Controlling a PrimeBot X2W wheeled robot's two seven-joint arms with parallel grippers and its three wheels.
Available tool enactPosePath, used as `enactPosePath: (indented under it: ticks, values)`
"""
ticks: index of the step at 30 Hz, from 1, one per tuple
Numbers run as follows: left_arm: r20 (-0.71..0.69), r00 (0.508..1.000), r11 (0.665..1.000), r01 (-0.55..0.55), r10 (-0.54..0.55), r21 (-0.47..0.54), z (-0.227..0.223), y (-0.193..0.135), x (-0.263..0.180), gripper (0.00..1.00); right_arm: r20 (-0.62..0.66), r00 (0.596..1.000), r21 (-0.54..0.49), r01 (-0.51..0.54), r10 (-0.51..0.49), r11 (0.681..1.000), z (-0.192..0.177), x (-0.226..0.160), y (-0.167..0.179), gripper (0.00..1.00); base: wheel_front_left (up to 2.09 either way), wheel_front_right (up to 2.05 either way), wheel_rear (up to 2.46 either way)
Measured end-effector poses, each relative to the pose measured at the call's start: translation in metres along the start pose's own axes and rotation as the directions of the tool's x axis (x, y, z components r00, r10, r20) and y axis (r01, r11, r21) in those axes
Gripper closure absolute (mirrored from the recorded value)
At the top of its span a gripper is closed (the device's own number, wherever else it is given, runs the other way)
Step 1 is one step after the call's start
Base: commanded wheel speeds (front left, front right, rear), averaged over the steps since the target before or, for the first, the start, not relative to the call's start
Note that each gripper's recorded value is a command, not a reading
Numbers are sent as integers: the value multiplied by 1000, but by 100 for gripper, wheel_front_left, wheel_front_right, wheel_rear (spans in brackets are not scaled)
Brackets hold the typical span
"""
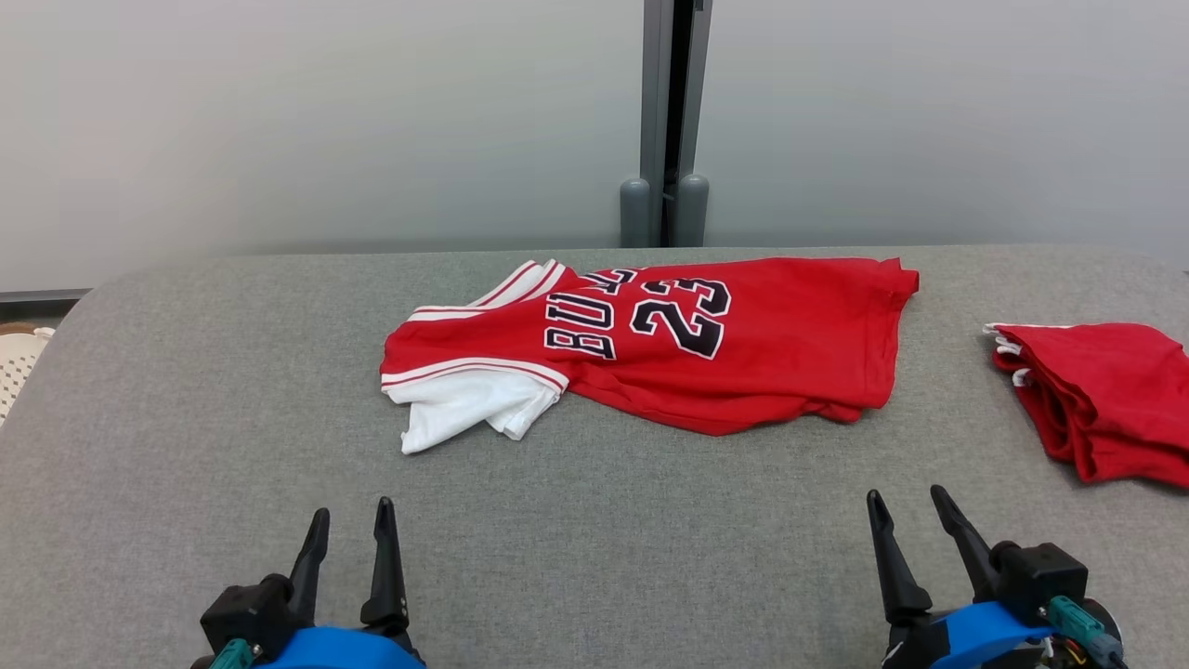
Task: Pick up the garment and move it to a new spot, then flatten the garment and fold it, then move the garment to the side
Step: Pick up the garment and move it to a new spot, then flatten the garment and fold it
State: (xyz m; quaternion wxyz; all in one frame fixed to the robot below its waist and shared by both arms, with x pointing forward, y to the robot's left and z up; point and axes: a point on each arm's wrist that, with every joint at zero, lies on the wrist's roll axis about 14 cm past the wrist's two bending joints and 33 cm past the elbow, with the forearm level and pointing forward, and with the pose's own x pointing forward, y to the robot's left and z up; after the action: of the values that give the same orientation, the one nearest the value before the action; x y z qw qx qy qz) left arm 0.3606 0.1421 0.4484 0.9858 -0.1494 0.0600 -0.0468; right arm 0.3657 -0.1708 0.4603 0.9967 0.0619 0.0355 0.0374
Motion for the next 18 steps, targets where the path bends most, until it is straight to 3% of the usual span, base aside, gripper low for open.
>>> enactPosePath:
  ticks: [18]
  values:
    - [-30, 999, 1000, 15, -15, 0, -11, -5, -4, 0, -12, 1000, 5, 0, 0, 1000, -4, -3, 0, 0, 0, 0, 0]
